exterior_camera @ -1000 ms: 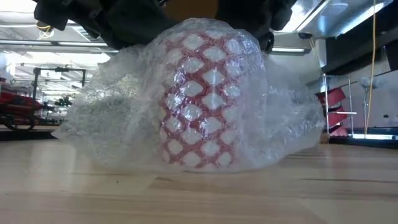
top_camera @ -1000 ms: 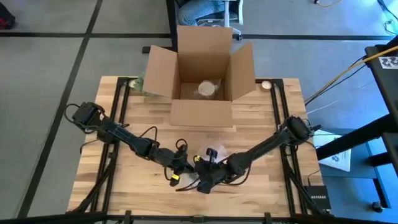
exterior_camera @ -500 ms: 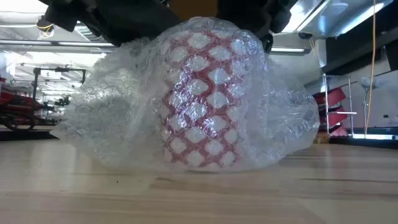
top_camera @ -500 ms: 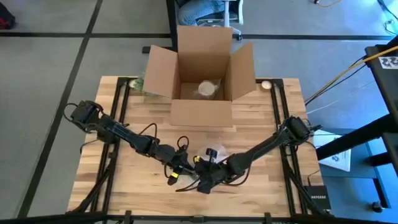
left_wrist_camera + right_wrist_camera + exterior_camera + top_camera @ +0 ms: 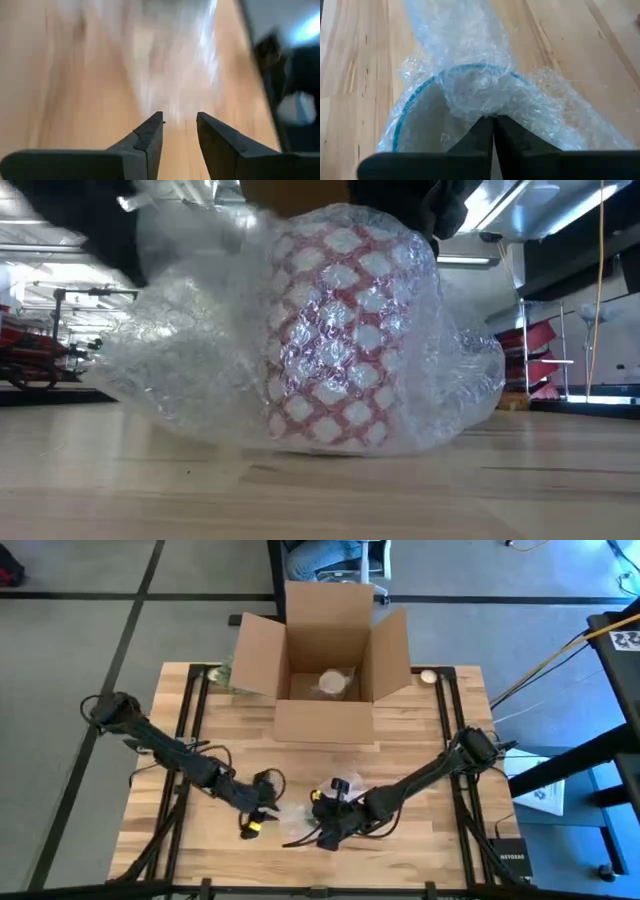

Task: Wrap mug
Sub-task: Wrap the red mug with bubble wrap

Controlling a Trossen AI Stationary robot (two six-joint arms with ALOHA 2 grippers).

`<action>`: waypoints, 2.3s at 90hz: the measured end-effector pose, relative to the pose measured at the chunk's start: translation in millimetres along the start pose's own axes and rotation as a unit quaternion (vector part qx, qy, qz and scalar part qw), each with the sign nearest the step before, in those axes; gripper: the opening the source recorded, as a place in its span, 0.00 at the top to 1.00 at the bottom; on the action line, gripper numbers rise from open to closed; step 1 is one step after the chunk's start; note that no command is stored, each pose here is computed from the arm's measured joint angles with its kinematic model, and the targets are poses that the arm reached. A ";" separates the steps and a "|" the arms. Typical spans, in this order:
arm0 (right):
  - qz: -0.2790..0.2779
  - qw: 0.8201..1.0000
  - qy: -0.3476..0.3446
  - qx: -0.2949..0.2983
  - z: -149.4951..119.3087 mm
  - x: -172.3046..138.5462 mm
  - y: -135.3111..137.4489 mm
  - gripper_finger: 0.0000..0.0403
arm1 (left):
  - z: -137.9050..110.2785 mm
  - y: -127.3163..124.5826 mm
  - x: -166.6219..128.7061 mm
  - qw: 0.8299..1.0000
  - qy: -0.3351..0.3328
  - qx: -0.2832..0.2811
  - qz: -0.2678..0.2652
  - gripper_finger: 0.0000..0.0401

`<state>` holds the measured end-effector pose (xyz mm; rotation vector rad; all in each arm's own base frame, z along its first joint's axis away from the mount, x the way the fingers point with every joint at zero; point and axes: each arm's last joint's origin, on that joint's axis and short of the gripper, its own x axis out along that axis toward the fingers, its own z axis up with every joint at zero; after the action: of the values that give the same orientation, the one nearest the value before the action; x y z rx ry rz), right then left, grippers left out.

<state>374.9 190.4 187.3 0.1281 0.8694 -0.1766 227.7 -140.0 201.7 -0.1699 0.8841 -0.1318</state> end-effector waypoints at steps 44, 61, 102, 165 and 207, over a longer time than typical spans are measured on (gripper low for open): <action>0.002 1.000 0.000 -0.001 0.2 0.0 0.2 1.00 | -34.4 -6.2 46.9 0.993 -0.103 0.040 0.041 0.74; 0.002 1.000 0.000 -0.001 0.1 -0.1 0.4 1.00 | -19.6 -8.6 53.5 0.985 -0.153 0.079 0.016 0.74; 0.002 1.000 0.000 -0.002 0.1 -0.1 0.4 1.00 | 24.9 -19.0 42.6 0.967 -0.206 0.151 0.011 0.74; 0.003 1.000 -0.001 -0.001 0.5 -0.7 0.4 1.00 | 12.9 -16.5 -3.5 0.990 0.006 0.094 0.109 0.74; 0.003 1.000 -0.001 -0.002 0.7 -0.7 0.4 1.00 | 56.3 -12.8 20.5 0.978 -0.154 0.124 0.063 0.74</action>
<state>375.0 190.8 188.3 0.1277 0.8668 -0.1697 283.8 -151.1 223.8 0.0973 0.5602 -0.0930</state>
